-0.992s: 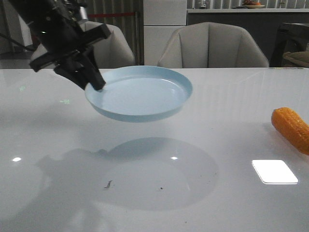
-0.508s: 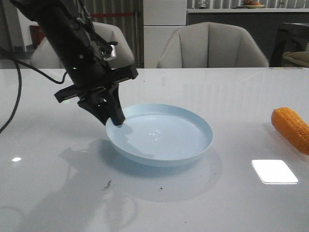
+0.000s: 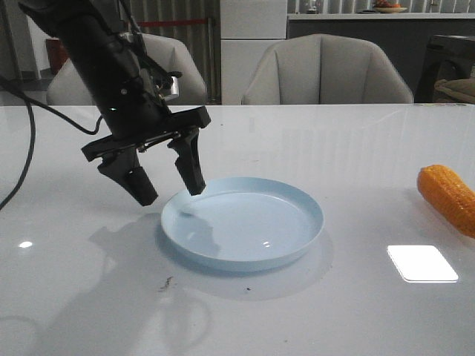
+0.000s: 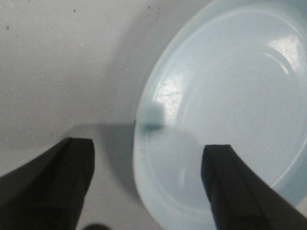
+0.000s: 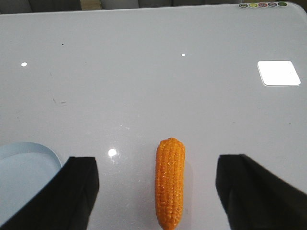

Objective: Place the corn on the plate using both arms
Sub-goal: 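Open the left gripper and raise it away from the plate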

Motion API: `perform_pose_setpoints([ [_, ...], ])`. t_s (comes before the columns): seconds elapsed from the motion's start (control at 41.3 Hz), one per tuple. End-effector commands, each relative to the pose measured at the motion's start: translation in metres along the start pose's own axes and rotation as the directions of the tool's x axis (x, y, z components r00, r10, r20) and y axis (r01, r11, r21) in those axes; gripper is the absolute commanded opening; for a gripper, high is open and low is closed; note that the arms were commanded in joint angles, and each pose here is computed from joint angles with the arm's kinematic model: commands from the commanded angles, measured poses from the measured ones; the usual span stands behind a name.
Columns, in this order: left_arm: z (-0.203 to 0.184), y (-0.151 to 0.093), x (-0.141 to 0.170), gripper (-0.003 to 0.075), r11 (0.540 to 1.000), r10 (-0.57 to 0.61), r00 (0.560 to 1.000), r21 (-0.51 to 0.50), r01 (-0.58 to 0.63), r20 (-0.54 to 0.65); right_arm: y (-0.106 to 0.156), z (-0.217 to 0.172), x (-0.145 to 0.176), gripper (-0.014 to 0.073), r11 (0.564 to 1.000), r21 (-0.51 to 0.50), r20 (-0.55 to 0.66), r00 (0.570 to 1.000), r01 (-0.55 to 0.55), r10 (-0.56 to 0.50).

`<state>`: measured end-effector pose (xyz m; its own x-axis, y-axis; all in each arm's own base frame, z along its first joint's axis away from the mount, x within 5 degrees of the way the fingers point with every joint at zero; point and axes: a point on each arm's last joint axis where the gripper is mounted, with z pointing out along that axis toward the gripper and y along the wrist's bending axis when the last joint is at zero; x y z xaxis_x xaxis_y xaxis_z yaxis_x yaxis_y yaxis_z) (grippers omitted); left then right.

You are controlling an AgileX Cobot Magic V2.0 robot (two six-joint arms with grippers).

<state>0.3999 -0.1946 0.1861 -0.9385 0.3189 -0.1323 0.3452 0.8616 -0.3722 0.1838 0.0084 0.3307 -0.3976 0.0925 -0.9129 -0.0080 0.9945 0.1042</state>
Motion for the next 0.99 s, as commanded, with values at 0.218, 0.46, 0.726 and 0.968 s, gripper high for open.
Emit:
perform_pose_setpoints([
  [0.218,-0.118,-0.015,-0.029,0.0504,0.991,0.135,0.936,-0.054,-0.124,0.326,0.002,-0.005,-0.015,0.0606,1.0,-0.005,0.08,0.997,0.009,-0.009],
  [0.46,-0.192,-0.005,-0.02,0.0504,0.969,0.224,0.863,-0.202,-0.145,0.453,0.002,-0.005,-0.015,0.0606,1.0,-0.006,0.081,0.997,0.009,-0.009],
  [0.726,-0.252,0.015,0.006,0.0504,0.931,0.226,0.812,-0.365,-0.017,0.539,0.002,-0.005,-0.015,0.0606,1.0,-0.006,0.081,0.997,0.009,-0.009],
  [0.968,-0.303,0.012,0.027,0.0504,0.888,0.28,0.677,-0.451,0.087,0.681,0.001,-0.005,-0.015,0.0606,1.0,-0.005,0.081,0.997,0.01,-0.01],
])
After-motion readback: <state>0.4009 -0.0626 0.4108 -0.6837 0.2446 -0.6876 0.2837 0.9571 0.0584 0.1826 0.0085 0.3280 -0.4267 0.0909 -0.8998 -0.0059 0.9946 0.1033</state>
